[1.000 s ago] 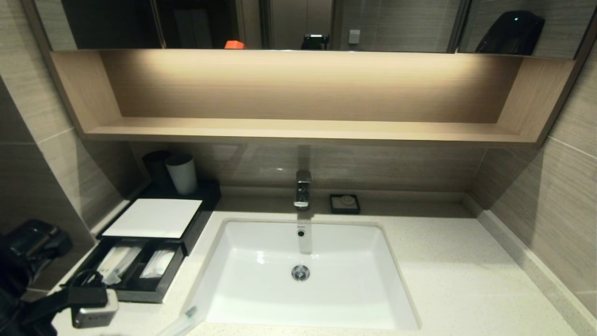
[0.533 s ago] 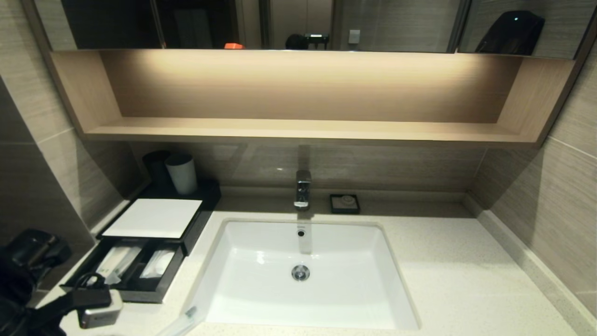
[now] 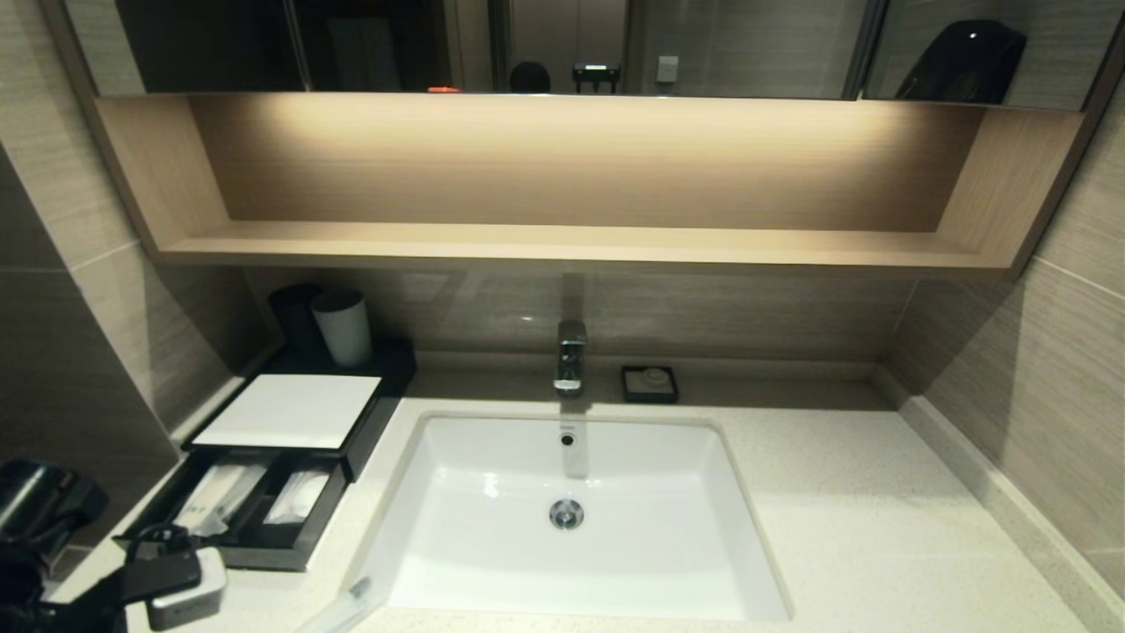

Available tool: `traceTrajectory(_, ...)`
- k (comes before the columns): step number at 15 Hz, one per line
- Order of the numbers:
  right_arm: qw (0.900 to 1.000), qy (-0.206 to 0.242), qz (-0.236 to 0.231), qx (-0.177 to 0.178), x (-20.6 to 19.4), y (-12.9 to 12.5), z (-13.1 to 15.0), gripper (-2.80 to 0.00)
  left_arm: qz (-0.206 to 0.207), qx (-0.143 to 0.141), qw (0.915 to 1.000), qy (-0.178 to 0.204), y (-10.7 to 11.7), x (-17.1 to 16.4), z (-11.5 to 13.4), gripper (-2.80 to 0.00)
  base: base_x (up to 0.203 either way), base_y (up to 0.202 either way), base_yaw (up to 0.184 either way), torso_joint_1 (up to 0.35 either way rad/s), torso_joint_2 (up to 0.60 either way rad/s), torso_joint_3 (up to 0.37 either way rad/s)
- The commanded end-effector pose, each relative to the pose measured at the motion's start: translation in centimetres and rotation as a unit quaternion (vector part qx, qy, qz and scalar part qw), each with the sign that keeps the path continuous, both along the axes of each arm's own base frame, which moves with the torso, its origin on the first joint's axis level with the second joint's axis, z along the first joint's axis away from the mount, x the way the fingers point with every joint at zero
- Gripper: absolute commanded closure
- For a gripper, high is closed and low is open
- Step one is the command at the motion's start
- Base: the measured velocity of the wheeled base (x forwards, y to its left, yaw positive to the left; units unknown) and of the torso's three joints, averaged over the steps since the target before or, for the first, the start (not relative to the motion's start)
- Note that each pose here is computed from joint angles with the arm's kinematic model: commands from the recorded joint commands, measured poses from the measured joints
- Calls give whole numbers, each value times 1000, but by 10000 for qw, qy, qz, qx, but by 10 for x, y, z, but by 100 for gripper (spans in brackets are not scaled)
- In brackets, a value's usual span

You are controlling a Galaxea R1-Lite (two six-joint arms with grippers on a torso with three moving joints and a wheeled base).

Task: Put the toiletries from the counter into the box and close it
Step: Pick up the bathroom toiletry

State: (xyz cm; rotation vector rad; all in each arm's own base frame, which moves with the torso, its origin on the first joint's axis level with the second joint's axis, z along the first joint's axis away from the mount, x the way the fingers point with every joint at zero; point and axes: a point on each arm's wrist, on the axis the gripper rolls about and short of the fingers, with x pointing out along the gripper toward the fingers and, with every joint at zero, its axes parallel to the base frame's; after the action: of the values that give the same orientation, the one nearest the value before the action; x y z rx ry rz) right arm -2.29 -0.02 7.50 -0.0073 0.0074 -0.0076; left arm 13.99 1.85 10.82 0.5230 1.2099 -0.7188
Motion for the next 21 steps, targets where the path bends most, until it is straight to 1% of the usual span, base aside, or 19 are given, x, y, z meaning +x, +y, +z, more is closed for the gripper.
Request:
traceTrajectory(1,10000,2,0,-2,0,0,0,0,-45,16,9999,-144,0,0,-6,0,0,0,0,0,0,0)
traceTrajectory(5,10000,-6,0,-2,0,0,0,0,-49,44,9994,-354,1,4,-15,0,0,0,0,0,0,0)
traceTrajectory(8,10000,-14,0,-2,0,0,0,0,-35,51,9983,-586,1,10,-9,0,0,0,0,0,0,0)
traceTrajectory(10,10000,-6,0,-2,0,0,0,0,7,50,9980,-635,2,14,-6,0,0,0,0,0,0,0)
traceTrajectory(12,10000,-6,0,-2,0,0,0,0,86,30,9979,-645,3,25,-2,0,0,0,0,0,0,0)
traceTrajectory(13,10000,-6,0,-7,0,0,0,0,-10,32,9976,-694,1,31,1,0,0,0,0,0,0,0)
traceTrajectory(15,10000,-6,0,-2,0,0,0,0,-399,-1,9964,-743,-13,43,6,0,0,0,0,0,0,0)
traceTrajectory(17,10000,2,0,-10,0,0,0,0,-574,-55,9963,-640,-23,60,8,0,0,0,0,0,0,0)
traceTrajectory(18,10000,-6,0,-2,0,0,0,0,-546,-97,9970,-538,-27,69,8,0,0,0,0,0,0,0)
traceTrajectory(19,10000,-6,0,-2,0,0,0,0,-505,-144,9978,-400,-33,75,10,0,0,0,0,0,0,0)
traceTrajectory(21,10000,-6,0,-2,0,0,0,0,-380,-220,9990,79,-47,86,11,0,0,0,0,0,0,0)
